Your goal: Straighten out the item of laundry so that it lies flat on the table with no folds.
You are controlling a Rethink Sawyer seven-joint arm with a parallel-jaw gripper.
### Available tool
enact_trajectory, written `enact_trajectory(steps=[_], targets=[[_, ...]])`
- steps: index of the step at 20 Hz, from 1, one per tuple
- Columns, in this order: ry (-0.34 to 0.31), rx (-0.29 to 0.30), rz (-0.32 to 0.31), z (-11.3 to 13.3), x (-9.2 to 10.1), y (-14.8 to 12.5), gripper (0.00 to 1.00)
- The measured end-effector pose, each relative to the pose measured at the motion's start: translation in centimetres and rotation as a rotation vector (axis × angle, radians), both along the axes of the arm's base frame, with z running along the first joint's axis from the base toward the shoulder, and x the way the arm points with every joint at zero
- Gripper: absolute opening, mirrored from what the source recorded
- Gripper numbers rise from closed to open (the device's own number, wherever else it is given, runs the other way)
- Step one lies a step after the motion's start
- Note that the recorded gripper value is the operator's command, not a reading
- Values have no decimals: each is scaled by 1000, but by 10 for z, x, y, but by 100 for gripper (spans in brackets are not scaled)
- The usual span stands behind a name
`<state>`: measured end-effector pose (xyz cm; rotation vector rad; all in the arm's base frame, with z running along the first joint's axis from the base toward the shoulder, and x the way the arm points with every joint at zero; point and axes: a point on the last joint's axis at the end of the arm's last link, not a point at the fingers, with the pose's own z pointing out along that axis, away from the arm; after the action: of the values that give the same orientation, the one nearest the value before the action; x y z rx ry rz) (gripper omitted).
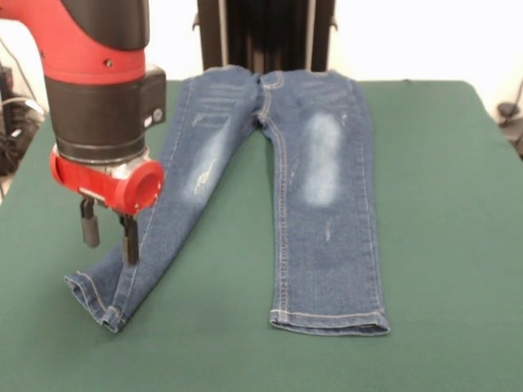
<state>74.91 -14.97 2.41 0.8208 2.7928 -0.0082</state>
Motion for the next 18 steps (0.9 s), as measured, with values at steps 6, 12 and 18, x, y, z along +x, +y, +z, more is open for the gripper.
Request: enact_trajectory(steps=[6,12,18], targets=[[4,12,4,-30,3,8,100],[20,25,17,-56,2,24,100],[24,28,30,-66,5,37,100]])
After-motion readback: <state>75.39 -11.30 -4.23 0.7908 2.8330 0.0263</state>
